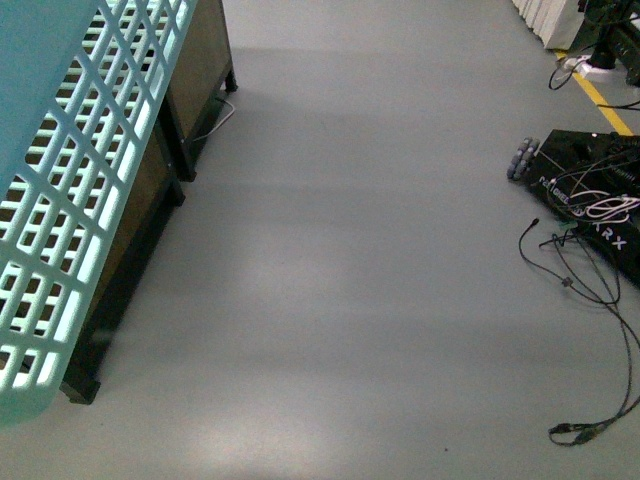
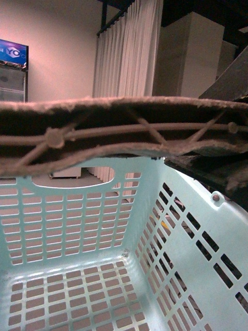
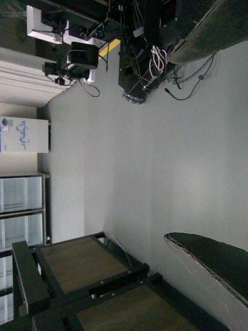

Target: Pick lemon and mango into basket

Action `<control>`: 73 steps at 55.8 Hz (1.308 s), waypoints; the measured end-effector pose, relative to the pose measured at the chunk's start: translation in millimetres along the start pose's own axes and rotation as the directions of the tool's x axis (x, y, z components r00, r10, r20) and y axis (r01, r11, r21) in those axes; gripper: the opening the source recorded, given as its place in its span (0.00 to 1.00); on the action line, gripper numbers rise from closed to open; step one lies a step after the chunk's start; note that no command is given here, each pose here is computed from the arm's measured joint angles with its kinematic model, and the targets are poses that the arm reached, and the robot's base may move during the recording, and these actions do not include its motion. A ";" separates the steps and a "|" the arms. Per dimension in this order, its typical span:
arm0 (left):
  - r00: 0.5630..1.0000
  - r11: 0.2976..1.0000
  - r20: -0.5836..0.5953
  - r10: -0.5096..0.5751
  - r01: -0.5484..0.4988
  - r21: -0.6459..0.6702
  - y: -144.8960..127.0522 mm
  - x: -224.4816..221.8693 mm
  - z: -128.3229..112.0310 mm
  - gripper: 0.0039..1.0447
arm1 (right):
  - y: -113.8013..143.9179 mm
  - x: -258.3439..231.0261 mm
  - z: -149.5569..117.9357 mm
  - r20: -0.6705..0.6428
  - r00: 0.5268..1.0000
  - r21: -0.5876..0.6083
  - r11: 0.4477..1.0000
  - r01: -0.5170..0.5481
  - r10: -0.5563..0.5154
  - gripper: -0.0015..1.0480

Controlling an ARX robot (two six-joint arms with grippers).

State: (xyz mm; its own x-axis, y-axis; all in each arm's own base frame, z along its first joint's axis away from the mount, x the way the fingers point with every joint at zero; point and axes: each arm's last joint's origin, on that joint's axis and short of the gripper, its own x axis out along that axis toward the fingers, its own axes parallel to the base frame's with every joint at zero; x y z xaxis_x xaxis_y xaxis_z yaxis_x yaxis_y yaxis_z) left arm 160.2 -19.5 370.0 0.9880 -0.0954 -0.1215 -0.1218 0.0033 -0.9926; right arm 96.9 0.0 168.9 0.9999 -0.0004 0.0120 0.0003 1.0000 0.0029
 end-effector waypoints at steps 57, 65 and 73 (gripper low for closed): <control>1.000 1.000 0.000 -0.001 0.001 0.000 -0.2 0.0 0.0 0.07 | -0.1 0.0 0.0 0.000 1.000 0.000 1.000 0.003 -0.003 0.92; 1.000 1.000 -0.015 -0.001 0.001 -0.002 -0.2 -0.3 -1.0 0.07 | -0.1 0.0 0.1 0.001 1.000 0.000 1.000 0.003 -0.003 0.92; 1.000 1.000 -0.013 -0.001 0.001 -0.007 -0.2 -0.3 -1.0 0.07 | -0.1 -0.1 0.1 0.001 1.000 0.000 1.000 0.003 -0.003 0.92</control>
State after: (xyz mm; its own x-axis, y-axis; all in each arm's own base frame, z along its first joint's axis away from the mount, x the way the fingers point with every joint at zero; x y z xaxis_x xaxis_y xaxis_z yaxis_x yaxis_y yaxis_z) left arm 159.9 -20.5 370.2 0.9868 -0.1087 -0.1204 -0.1216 -0.0039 -0.9926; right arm 96.8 -0.1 169.0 0.9999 -0.0031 0.0132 0.0030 1.0000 0.0029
